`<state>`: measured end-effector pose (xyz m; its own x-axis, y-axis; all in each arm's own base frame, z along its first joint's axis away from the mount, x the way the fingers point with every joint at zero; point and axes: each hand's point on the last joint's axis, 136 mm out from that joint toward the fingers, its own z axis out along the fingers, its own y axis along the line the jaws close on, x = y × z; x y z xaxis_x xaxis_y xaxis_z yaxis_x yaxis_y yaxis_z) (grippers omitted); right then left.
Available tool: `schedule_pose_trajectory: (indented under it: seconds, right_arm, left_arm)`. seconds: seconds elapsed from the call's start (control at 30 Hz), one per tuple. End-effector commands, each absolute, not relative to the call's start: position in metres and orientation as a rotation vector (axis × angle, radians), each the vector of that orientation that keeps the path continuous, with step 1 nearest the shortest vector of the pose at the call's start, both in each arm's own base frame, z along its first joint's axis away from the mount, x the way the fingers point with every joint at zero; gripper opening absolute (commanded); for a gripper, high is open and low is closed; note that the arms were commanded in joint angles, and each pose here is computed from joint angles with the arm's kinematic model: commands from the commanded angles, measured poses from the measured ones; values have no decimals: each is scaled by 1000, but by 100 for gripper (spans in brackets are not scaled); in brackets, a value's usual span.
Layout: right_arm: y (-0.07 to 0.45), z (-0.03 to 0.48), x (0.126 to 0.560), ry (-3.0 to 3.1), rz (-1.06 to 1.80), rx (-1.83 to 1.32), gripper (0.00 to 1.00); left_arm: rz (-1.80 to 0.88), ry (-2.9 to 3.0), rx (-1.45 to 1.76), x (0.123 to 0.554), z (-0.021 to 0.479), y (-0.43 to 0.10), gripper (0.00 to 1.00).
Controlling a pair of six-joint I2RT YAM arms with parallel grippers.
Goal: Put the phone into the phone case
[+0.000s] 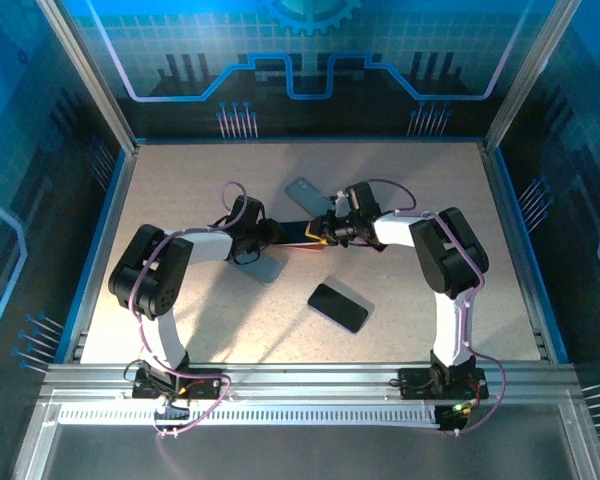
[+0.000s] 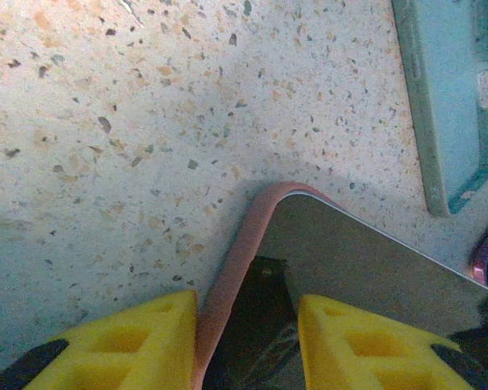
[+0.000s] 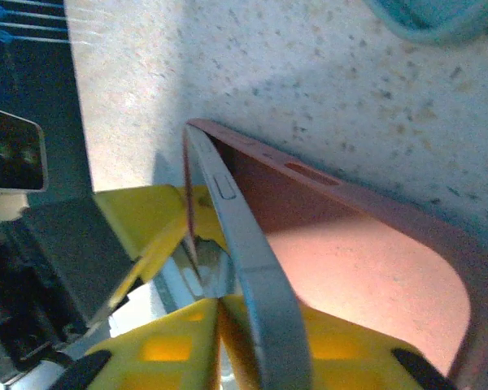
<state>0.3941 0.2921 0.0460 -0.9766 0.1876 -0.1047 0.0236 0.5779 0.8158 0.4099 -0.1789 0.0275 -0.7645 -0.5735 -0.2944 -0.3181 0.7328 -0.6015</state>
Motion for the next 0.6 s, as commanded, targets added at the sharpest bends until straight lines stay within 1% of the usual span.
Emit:
schedule_pose_trajectory:
  seconds: [0.0,0.2,0.33,0.4,0.57]
  right_arm:
    - [297,17,369,2788,1240,166,32]
    - [300,25,373,2809,1186,133,42]
    - [301,29,374,2838,1153,133,47]
    - [299,30,373,2866,1101,128,51]
    - [295,38,375,2909,991,97,58]
  left_arm:
    - [-806,2470,-612,404,44,-193,37]
    - [-804,2465,-603,404,46,-193,37]
    - [-798,2461,-593,405,49,-192,37]
    - [-796,2457,-587,407,51,-192,37]
    - [-803,2445,-582,410,54,-193,37]
